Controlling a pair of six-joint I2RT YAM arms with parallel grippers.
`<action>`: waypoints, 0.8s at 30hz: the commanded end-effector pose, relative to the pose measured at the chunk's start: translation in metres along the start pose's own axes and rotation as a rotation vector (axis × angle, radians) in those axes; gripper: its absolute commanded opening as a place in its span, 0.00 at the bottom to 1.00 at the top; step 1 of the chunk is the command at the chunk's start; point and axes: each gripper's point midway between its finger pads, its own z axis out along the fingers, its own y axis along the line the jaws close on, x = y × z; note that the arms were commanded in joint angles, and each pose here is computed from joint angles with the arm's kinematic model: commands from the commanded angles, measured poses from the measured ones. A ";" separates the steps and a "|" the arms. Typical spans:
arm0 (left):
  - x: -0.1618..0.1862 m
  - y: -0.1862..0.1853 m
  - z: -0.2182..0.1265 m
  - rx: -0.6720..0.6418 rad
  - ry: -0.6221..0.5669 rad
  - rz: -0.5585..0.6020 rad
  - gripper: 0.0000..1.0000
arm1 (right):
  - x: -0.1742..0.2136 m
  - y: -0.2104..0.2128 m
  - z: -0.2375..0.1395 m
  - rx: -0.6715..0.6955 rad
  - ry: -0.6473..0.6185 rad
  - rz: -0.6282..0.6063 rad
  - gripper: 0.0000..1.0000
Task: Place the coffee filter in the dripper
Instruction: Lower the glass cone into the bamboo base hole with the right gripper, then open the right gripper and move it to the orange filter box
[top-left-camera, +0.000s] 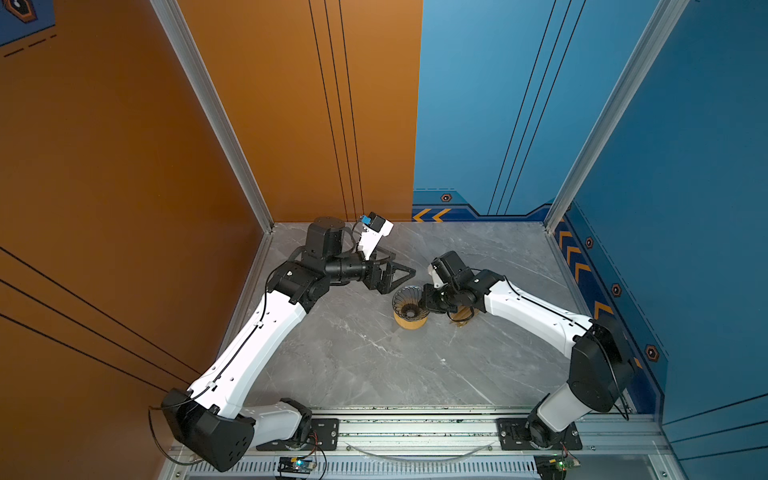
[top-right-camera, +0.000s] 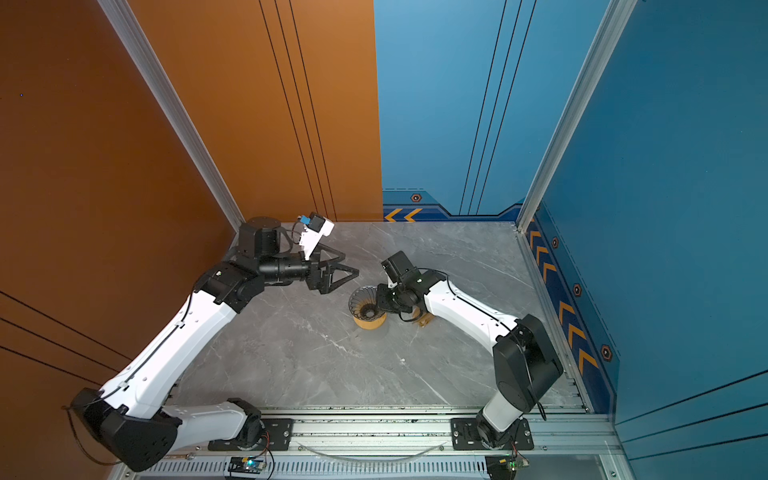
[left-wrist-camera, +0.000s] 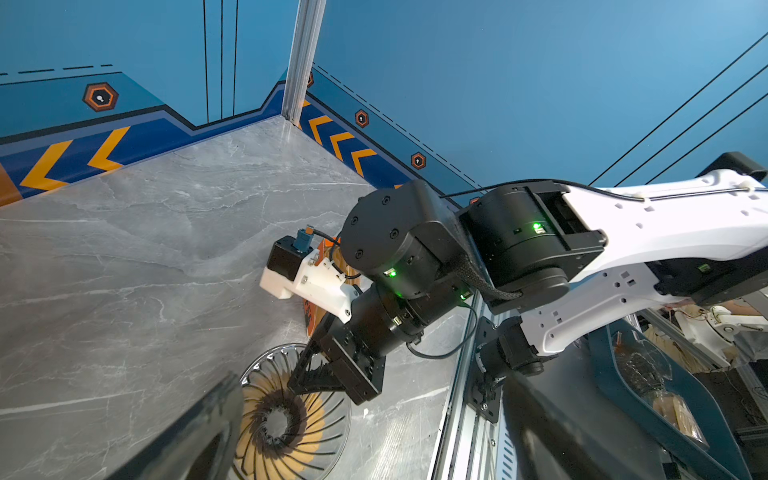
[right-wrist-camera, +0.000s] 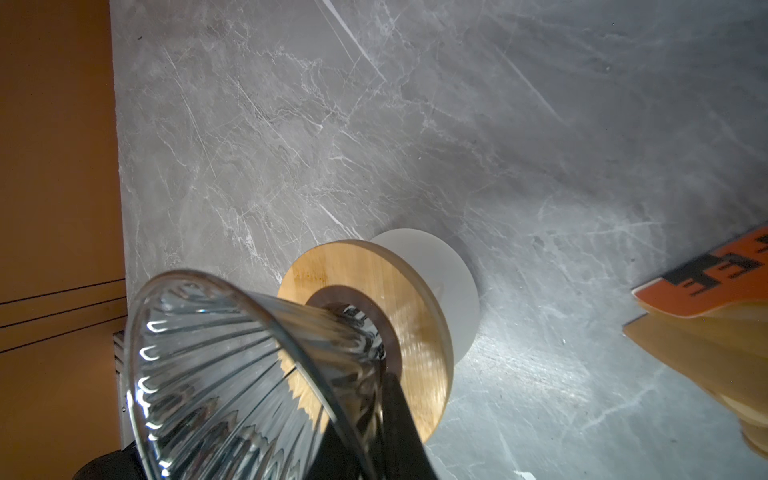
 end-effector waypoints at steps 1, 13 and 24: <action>-0.001 -0.005 0.000 0.028 -0.007 0.003 0.98 | 0.004 -0.008 0.008 0.017 0.019 0.015 0.12; -0.001 -0.006 0.000 0.031 -0.006 0.002 0.98 | -0.002 0.000 -0.005 0.002 -0.011 0.003 0.26; 0.000 -0.004 0.002 0.033 -0.001 -0.006 0.98 | -0.008 0.009 -0.064 -0.013 -0.142 -0.059 0.41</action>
